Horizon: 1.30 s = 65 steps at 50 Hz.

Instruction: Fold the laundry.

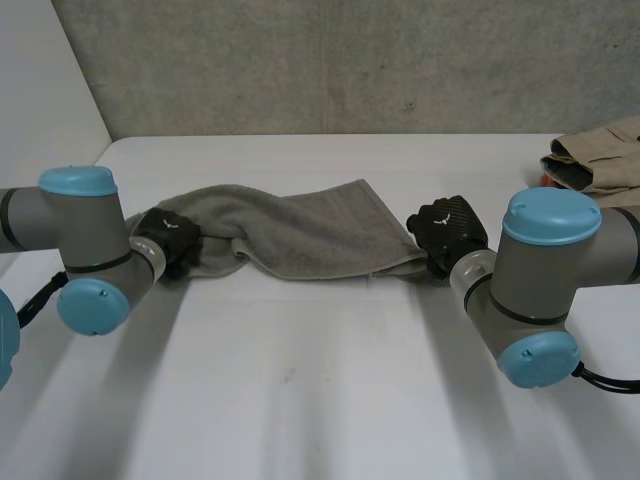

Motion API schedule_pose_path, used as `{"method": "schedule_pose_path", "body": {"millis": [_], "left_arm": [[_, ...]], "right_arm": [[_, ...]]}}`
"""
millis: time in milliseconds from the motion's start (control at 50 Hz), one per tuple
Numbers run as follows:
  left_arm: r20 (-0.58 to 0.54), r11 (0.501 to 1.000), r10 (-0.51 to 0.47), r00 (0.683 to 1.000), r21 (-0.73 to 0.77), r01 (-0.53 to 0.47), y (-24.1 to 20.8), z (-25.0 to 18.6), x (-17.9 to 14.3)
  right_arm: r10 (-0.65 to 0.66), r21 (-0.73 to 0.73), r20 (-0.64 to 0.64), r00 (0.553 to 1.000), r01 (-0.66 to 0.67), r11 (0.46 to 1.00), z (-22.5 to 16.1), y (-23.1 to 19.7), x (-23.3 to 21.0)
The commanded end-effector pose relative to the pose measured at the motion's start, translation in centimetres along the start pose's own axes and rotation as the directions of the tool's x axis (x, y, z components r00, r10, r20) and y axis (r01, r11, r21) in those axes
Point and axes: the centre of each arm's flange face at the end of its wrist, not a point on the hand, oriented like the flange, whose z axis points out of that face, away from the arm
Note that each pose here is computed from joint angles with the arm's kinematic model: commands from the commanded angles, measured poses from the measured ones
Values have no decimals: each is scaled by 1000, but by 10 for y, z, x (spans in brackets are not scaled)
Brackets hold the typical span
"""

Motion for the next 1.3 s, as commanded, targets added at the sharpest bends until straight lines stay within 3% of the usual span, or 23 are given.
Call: {"method": "schedule_pose_path", "body": {"millis": [20, 220, 280, 380, 460, 560, 700, 800, 900, 980, 1040, 1120, 1140, 1220, 1300], "left_arm": [[12, 1000, -3, 1000, 16, 2, -4, 0, -3], [25, 1000, -14, 1000, 14, 13, -16, -22, -18], [43, 999, -26, 999, 44, 24, -36, -54, -34], [157, 974, -103, 982, 218, 68, -85, -131, -83], [221, 932, -159, 962, 354, 73, -113, -182, -110], [195, 911, -176, 965, 404, 84, -119, -204, -120], [73, 944, -176, 982, 296, 148, -105, -205, -108], [11, 959, -180, 984, 224, 173, -93, -178, -95], [45, 965, -182, 982, 200, 169, -87, -133, -96], [121, 963, -186, 975, 222, 156, -92, -97, -107], [190, 932, -204, 960, 337, 131, -118, -81, -126], [266, 819, -296, 918, 566, 100, -168, -85, -162], [277, 760, -335, 901, 644, 84, -187, -92, -172], [277, 641, -428, 860, 764, 73, -217, -110, -186], [287, 584, -486, 826, 809, 62, -229, -120, -192]], "right_arm": [[0, -1, 1, 1000, 0, 1000, 0, 0, -1], [-24, -9, -1, 1000, 24, 1000, -5, -7, 6], [-88, -26, -3, 996, 88, 996, -18, -24, 20], [-209, -72, -76, 975, 204, 976, -55, -66, 85], [-185, -29, -140, 973, 183, 983, -77, -99, 117], [-135, 41, -163, 977, 144, 989, -92, -126, 134], [-165, -32, -79, 983, 163, 986, -98, -120, 143], [-195, -55, -14, 981, 194, 979, -82, -108, 132], [-220, -86, 1, 975, 220, 972, -55, -90, 124], [-238, -52, -70, 969, 235, 971, -27, -85, 126], [-247, 58, -198, 949, 263, 963, -2, -102, 134], [-161, 266, -456, 875, 306, 914, 21, -139, 166], [-98, 341, -531, 842, 318, 884, 25, -151, 178], [78, 530, -616, 784, 339, 777, 22, -176, 199], [158, 606, -591, 791, 305, 735, 16, -181, 201]]}}
